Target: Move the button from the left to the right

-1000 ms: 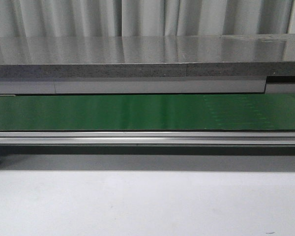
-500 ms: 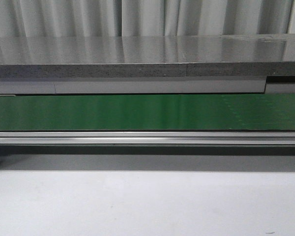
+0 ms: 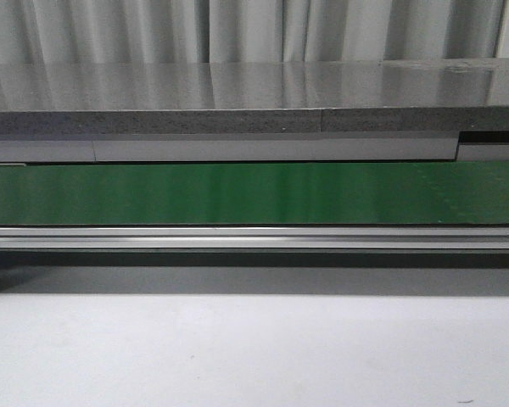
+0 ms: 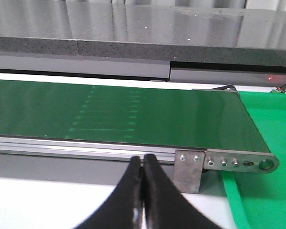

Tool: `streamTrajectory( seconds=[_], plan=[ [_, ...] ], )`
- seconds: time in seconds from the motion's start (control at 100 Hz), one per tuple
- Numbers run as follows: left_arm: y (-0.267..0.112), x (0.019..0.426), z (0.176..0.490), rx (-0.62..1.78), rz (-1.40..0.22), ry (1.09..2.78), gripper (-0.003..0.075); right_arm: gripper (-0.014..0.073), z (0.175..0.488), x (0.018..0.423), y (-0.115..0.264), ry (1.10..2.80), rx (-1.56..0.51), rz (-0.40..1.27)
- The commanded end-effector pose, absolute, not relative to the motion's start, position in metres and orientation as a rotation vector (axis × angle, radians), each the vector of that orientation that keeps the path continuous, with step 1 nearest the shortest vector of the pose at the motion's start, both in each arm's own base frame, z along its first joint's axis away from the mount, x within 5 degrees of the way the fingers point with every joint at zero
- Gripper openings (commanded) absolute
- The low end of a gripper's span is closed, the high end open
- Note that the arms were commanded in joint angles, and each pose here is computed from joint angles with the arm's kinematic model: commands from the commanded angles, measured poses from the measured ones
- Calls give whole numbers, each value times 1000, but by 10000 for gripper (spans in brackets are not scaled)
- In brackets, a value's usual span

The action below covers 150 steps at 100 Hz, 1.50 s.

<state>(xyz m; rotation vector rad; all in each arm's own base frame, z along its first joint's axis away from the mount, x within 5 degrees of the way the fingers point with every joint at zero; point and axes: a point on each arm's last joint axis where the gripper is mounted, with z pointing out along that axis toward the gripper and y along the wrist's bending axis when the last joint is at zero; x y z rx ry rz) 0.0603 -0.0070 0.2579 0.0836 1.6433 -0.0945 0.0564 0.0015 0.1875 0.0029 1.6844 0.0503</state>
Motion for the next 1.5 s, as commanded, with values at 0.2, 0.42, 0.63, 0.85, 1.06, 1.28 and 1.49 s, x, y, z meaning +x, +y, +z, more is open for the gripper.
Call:
streamTrajectory(
  seconds=[0.2,0.42,0.63,0.85,1.06,1.28,1.49],
  plan=[
    [-12,90,330,101,-114,1929,5,-68,195,56,2,1588,-4,48],
    [-15,115,338,108,-110,2047,5,-68,195,56,2,1588,-4,48],
    [-16,124,333,110,-108,2091,5,-68,195,56,2,1588,-4,48],
    [-16,124,333,110,-108,2091,5,-68,195,56,2,1588,-4,48],
    [-16,124,333,111,-106,2093,31,-68,195,56,2,1588,-4,48],
    [-16,124,333,113,-101,2093,400,-68,195,56,2,1588,-4,48],
    [-16,124,333,115,-96,2089,635,-68,195,56,2,1588,-4,48]
  ],
)
